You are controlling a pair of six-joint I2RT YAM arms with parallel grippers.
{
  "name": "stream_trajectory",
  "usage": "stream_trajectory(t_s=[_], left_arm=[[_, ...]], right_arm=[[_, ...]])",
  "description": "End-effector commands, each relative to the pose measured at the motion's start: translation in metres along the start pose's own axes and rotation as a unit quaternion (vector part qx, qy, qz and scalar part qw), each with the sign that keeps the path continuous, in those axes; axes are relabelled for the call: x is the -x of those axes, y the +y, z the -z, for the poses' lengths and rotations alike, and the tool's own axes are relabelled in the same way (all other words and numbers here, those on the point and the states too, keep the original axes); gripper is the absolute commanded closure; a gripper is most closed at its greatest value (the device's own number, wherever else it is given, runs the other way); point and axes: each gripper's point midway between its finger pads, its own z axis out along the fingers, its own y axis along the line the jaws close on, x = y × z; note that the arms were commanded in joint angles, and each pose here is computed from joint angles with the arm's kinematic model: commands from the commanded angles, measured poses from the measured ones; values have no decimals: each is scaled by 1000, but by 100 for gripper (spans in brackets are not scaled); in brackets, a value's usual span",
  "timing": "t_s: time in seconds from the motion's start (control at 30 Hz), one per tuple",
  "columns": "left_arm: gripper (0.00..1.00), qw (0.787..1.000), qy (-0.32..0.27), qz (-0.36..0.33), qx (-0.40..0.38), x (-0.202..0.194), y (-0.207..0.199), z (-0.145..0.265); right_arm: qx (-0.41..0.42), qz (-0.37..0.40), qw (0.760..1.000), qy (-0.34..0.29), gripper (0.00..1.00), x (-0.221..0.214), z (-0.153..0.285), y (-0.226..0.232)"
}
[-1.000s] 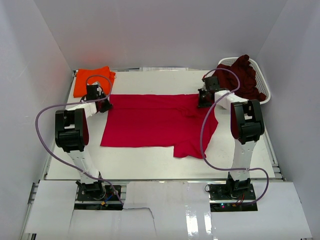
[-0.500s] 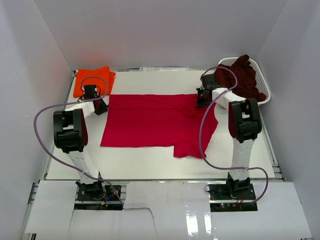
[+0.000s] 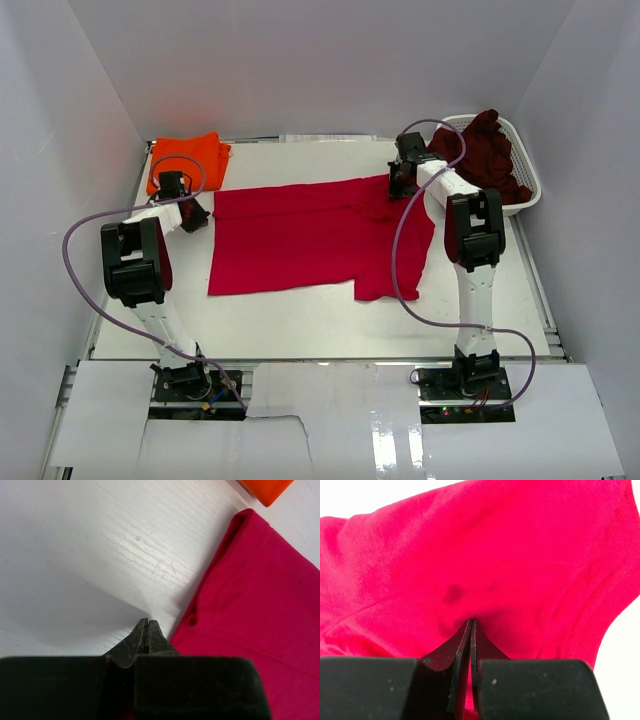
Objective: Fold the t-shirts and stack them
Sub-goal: Fold the flattened tshirt in 1/3 of the way
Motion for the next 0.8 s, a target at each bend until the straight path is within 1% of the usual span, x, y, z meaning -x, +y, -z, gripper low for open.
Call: stream_trajectory(t_s=[0.0, 0.13, 0.23, 0.3, 0.33, 0.37, 0.43, 0.47, 0.5, 0.53, 0.57, 0.6, 0.67, 0.7, 0.73, 0.77], left_arm=[[100, 999, -34, -2, -34, 21, -19, 25], [100, 998, -42, -4, -53, 29, -28, 34], [100, 995, -44, -7, -85, 35, -43, 45], [100, 991, -45, -10, -123, 43, -62, 54], [100, 989, -44, -15, -142, 45, -72, 57], [100, 984, -53, -25, -169, 53, -88, 63], [100, 970, -42, -60, -230, 45, -123, 75], [100, 962, -50, -78, -257, 49, -141, 81], [100, 948, -40, -105, -296, 37, -166, 91], [100, 940, -44, -130, -313, 36, -177, 96], [100, 928, -42, -156, -337, 24, -200, 103], [100, 915, -43, -180, -359, 14, -226, 113], [100, 903, -45, -202, -375, 6, -247, 118], [100, 894, -51, -208, -393, 10, -263, 126], [100, 891, -33, -212, -400, -3, -274, 118], [100, 887, -19, -211, -411, -8, -283, 118]], right_arm=[[-24, 9, 997, 66, 92, -33, -27, -14], [-25, 10, 997, 67, 92, -29, -30, -14], [-30, 11, 998, 61, 92, -29, -22, -16], [-26, 10, 999, 41, 92, -20, -10, -14], [-26, 10, 999, 46, 92, -28, -7, -15], [-25, 10, 999, 31, 92, -20, 6, -14], [-26, 9, 999, 22, 92, -25, 16, -15], [-16, 10, 1000, -17, 91, -7, 42, -10], [-12, 10, 999, -36, 90, -3, 52, -8], [-5, 10, 998, -57, 89, -2, 57, -8], [-1, 12, 996, -90, 87, 14, 82, -5], [0, 15, 995, -101, 87, 19, 92, -4], [1, 22, 992, -121, 87, 32, 115, -1], [-6, 30, 991, -127, 87, 35, 120, -4], [-6, 33, 990, -133, 87, 38, 126, -4], [-7, 36, 989, -142, 85, 44, 134, -3]])
